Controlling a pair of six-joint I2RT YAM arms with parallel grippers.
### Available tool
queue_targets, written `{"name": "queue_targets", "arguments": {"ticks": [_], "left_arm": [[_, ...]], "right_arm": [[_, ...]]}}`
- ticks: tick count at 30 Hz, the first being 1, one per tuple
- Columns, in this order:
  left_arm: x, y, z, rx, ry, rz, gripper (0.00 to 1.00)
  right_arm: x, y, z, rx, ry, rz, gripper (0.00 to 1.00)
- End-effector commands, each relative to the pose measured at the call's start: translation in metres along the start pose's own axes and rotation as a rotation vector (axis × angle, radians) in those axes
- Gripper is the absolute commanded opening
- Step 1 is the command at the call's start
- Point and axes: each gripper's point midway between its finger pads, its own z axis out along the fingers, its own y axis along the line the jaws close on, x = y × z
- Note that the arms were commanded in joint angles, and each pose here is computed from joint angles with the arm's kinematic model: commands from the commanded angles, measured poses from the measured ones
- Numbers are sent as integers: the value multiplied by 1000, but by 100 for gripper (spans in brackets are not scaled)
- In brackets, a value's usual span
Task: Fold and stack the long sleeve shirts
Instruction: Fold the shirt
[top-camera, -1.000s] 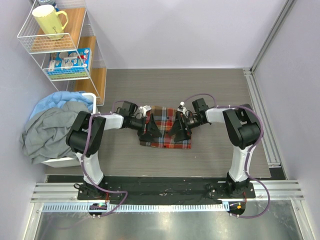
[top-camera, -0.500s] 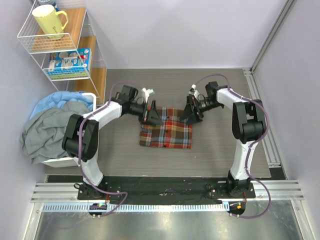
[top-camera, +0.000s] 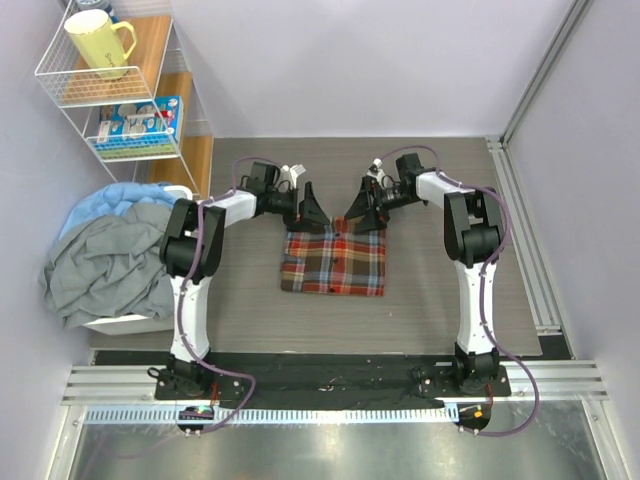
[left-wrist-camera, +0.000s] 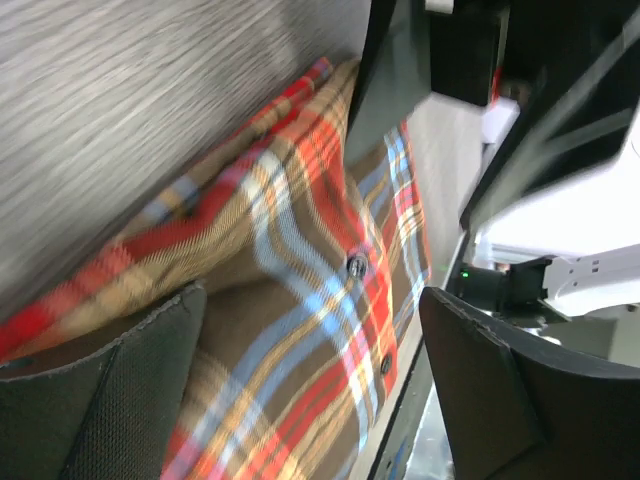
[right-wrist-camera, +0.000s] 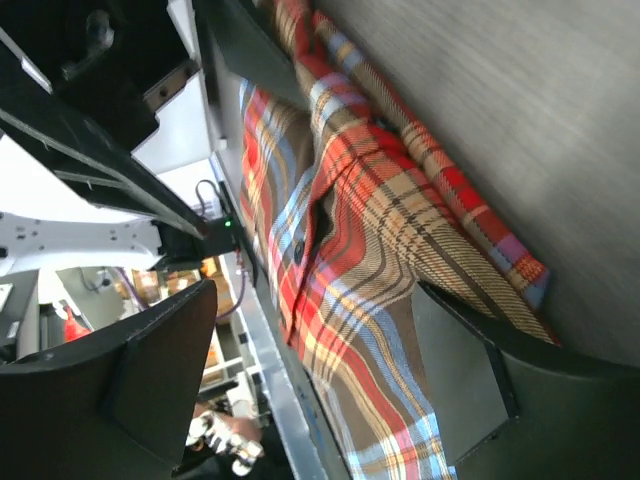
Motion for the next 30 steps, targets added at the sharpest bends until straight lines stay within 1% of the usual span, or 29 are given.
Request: {"name": "queue_targets", "arguments": {"ticks": [1, 2, 3, 4, 5, 6, 7, 8, 9, 10, 11, 12, 13, 14, 16, 17, 19, 20, 21, 22, 23, 27, 29, 30], "left_arm": [[42, 30, -5, -156, 46, -46, 90], [54, 8, -3, -121, 76, -6, 89], [78, 1, -2, -110, 121, -1, 89], [90, -13, 0, -90, 151, 29, 89], [110, -40, 4, -52, 203, 106, 88], [130, -52, 5, -14, 249, 114, 88], [140, -61, 4, 7, 269, 128, 88], [145, -73, 2, 30, 276, 143, 88], [138, -88, -7, 53, 244, 164, 87], [138, -88, -15, 51, 221, 157, 87], [121, -84, -28, 40, 153, 159, 86], [109, -91, -42, 40, 96, 154, 86], [100, -87, -51, 25, 56, 140, 86], [85, -77, -66, -3, -3, 113, 85], [69, -69, -78, -57, -69, 83, 84], [59, -64, -83, -83, -106, 77, 83], [51, -50, -78, -120, -120, 39, 82], [42, -48, -75, -123, -137, 43, 81], [38, -44, -71, -123, -137, 30, 80], [40, -28, -61, -130, -111, -9, 78], [36, -25, -57, -122, -107, -13, 76], [20, -15, -46, -109, -114, -23, 73], [15, -15, -45, -100, -134, -47, 72], [14, -16, -47, -97, -144, -55, 72]], "right_arm": [[-12, -82, -14, 328, 26, -77, 85], [-28, -75, -14, 336, 7, -121, 85], [-32, -77, -12, 352, 11, -123, 85], [-38, -78, -9, 369, 21, -183, 85], [-57, -57, -1, 361, 12, -281, 85], [-51, -57, 7, 356, 59, -284, 85], [-53, -46, 14, 340, 92, -385, 86], [-64, -20, 17, 306, 86, -480, 86], [-49, -4, 26, 275, 145, -516, 86], [-52, 17, 21, 254, 136, -593, 86], [-46, 27, 18, 224, 139, -622, 86], [-46, 39, 13, 203, 120, -651, 86], [-48, 67, -1, 189, 82, -705, 86], [-42, 70, -6, 181, 81, -711, 86], [-40, 88, -22, 162, 47, -761, 86], [-33, 98, -31, 167, 38, -786, 86], [-31, 95, -42, 241, 25, -837, 85], [-21, 91, -45, 262, 37, -839, 82], [-21, 85, -45, 289, 39, -866, 82], [-20, 71, -47, 358, 52, -865, 81], [-12, 64, -41, 373, 80, -864, 80], [-21, 30, -22, 506, 122, -876, 76], [-24, 14, -16, 563, 155, -914, 77], [-17, 3, -7, 565, 201, -911, 77]]}}
